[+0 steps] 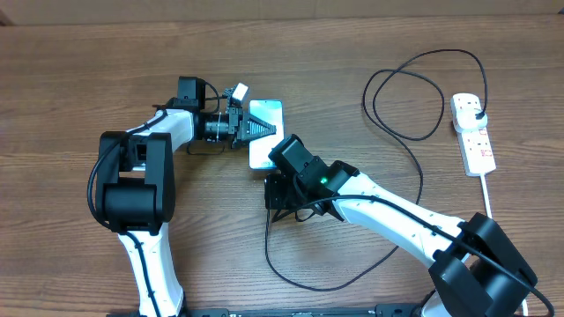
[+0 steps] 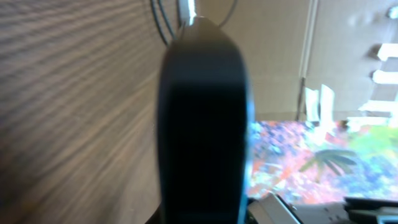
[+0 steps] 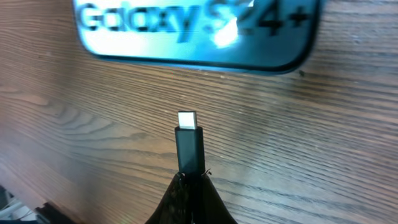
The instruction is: Plug charger to phone and switch on socket
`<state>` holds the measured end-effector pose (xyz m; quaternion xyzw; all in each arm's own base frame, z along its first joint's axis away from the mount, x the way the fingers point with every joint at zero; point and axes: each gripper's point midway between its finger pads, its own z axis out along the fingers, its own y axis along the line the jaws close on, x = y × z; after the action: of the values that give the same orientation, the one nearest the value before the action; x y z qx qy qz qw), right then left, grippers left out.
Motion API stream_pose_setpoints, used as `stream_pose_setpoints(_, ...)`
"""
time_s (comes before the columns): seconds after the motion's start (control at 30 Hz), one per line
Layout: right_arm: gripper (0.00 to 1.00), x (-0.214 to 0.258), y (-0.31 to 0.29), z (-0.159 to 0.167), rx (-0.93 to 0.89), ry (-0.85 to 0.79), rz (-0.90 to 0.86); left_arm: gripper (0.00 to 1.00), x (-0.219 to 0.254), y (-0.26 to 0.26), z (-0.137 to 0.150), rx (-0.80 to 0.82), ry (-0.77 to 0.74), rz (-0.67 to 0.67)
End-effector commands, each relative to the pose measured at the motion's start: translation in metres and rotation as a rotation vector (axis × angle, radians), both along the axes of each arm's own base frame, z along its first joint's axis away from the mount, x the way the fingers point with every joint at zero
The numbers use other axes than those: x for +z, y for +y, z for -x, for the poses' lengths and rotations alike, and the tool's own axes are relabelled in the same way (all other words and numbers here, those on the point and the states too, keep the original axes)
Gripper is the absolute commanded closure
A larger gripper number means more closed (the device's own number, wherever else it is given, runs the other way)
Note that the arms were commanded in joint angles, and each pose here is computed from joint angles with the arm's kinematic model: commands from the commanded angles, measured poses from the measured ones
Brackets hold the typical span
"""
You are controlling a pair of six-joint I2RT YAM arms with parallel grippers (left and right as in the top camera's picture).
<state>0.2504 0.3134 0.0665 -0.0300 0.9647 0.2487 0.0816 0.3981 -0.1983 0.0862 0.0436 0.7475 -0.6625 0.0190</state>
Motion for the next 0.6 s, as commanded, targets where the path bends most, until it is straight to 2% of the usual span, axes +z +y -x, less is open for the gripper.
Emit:
stream_pose_setpoints(0.0,0.96,0.019,0.011,0.000,0.031,-0.024,-0.052,0.96,0.046,-0.009,0.011,-0.069,-0.110,0.133)
stream_pose_setpoints(0.1,0.96,0.019,0.016,0.011,0.069,0.000,-0.063,0.96,0.033,-0.008,0.008,-0.030,-0.113,-0.006)
stream_pose_setpoints(0.2,0.96,0.019,0.015,0.011,0.084,-0.016,-0.053,0.96,0.044,-0.001,0.009,-0.013,-0.160,-0.043)
stream_pose_setpoints(0.27,0.96,0.018,0.013,0.012,0.084,-0.006,-0.049,0.96,0.045,0.004,0.008,0.004,-0.205,-0.121)
stream_pose_setpoints(0.33,0.96,0.018,0.011,0.015,0.084,0.002,-0.040,0.96,0.026,0.016,-0.001,0.059,-0.223,-0.329)
stream_pose_setpoints(0.4,0.96,0.024,0.009,0.015,0.082,-0.010,-0.040,0.96,0.009,0.030,-0.010,0.122,-0.179,-0.472)
stream_pose_setpoints(0.43,0.96,0.027,0.008,0.012,0.074,-0.029,-0.038,0.96,0.008,0.032,-0.009,0.137,-0.135,-0.475)
stream_pose_setpoints(0.47,0.96,0.031,0.006,0.010,0.064,-0.049,-0.035,0.96,0.016,0.026,-0.004,0.117,-0.115,-0.402)
stream_pose_setpoints(0.5,0.96,0.035,0.004,0.007,0.057,-0.062,-0.036,0.96,0.032,0.017,0.001,0.074,-0.163,-0.295)
stream_pose_setpoints(0.53,0.96,0.039,0.004,0.007,0.056,-0.067,-0.045,0.96,0.039,0.012,0.003,0.050,-0.210,-0.253)
stream_pose_setpoints(0.57,0.96,0.041,0.005,0.008,0.058,-0.067,-0.053,0.96,0.035,0.012,0.001,0.054,-0.213,-0.277)
